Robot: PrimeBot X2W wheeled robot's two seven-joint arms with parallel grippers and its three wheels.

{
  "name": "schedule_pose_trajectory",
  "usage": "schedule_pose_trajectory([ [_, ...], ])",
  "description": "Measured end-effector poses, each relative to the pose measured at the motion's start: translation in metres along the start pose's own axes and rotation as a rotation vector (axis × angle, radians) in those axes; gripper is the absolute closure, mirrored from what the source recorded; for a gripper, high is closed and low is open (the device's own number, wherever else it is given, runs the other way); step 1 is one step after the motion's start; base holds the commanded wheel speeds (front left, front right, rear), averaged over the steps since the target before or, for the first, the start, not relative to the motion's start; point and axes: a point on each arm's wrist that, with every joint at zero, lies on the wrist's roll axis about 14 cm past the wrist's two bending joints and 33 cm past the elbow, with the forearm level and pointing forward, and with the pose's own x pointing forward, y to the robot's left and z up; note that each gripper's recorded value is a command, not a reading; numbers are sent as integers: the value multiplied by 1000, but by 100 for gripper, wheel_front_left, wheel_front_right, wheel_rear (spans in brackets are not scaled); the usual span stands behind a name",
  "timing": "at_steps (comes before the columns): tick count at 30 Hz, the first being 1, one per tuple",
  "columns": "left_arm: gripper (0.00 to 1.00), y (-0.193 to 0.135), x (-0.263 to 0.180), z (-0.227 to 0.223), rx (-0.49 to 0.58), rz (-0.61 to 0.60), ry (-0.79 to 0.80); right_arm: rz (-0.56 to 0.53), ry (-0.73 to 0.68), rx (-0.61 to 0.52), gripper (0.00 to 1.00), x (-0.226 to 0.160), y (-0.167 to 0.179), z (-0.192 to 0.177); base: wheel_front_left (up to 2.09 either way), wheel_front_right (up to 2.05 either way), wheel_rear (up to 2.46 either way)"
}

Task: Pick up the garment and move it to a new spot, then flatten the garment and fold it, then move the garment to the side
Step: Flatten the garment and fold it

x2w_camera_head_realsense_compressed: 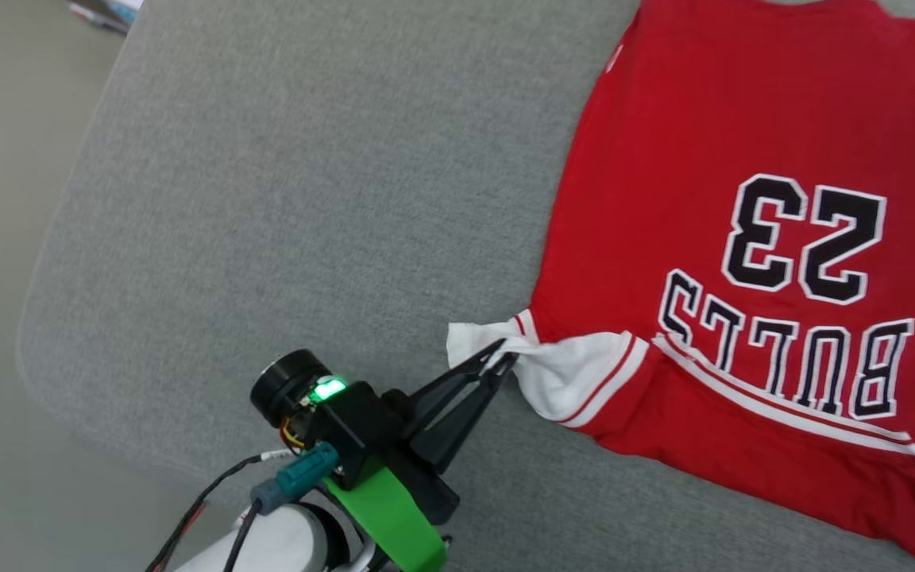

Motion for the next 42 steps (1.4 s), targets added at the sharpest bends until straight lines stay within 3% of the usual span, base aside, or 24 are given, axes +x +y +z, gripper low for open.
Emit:
schedule_pose_trajectory([
  [9, 100, 9, 3, -20, -26, 44, 51, -29, 133, -2, 0, 68, 2, -8, 0, 0, 0],
  [16, 100, 18, 0, -32, -38, 89, 85, -5, 207, -16, 0, 99, 18, -19, 0, 0, 0],
  [17, 100, 19, -1, -33, -38, 94, 86, 0, 214, -17, 70, 102, 21, -21, 0, 0, 0],
  [18, 100, 20, -2, -33, -38, 99, 87, 4, 220, -19, 100, 104, 23, -22, 0, 0, 0],
  [31, 100, 21, -4, -17, -4, 97, 38, -7, 240, -40, 100, 86, 23, -35, 0, 0, 0],
  [42, 100, 19, -16, 8, 53, 95, -12, -40, 264, -21, 100, 35, 10, -79, 0, 0, 0],
])
